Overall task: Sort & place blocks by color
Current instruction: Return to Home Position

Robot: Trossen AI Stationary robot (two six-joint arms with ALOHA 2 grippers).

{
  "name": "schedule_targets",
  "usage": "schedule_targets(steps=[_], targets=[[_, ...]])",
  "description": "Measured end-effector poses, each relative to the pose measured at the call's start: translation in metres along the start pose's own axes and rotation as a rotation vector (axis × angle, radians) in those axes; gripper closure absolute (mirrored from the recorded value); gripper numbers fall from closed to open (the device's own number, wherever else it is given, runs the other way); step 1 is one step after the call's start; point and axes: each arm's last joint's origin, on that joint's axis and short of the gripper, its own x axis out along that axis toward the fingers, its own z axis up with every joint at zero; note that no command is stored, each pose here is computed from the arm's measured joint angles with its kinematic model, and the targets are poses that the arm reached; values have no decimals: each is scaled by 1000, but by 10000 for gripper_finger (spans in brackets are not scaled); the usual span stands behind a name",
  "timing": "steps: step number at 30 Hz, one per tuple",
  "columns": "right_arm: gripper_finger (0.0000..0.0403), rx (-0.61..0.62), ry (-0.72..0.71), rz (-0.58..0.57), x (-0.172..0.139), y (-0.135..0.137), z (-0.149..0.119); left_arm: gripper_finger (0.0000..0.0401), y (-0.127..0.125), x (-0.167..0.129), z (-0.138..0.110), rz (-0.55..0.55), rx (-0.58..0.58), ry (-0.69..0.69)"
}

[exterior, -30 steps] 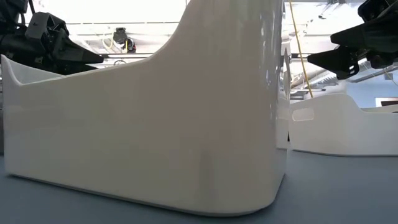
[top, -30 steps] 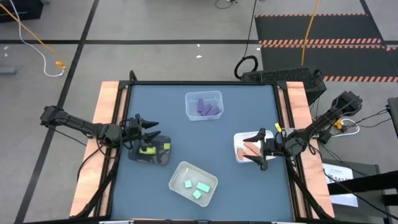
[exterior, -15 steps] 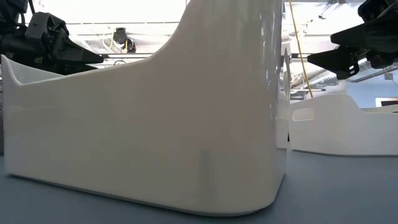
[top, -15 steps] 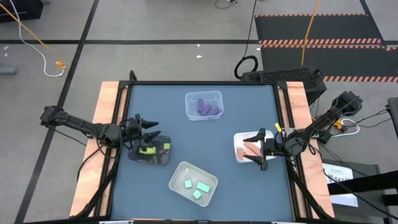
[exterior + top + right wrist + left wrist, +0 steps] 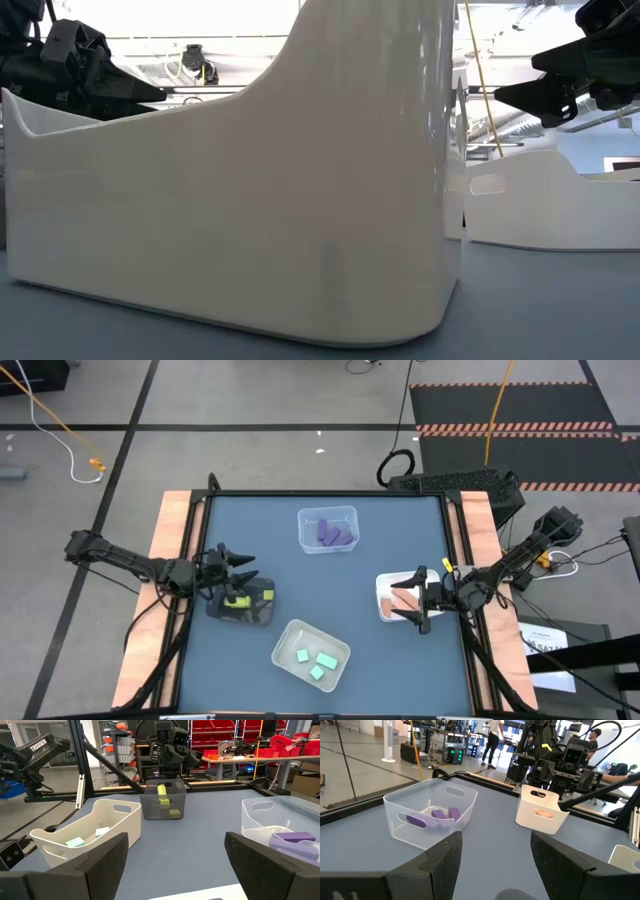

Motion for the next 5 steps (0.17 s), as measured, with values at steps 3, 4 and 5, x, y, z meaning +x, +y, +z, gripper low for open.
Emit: schedule_targets(steps=[3, 4, 5], targets=[[78, 0, 0, 0, 0, 0, 0, 164, 0, 0, 0, 0, 0, 0], [78, 0, 0, 0, 0, 0, 0, 164, 0, 0, 0, 0, 0, 0], [78, 0, 0, 0, 0, 0, 0, 164, 0, 0, 0, 0, 0, 0]])
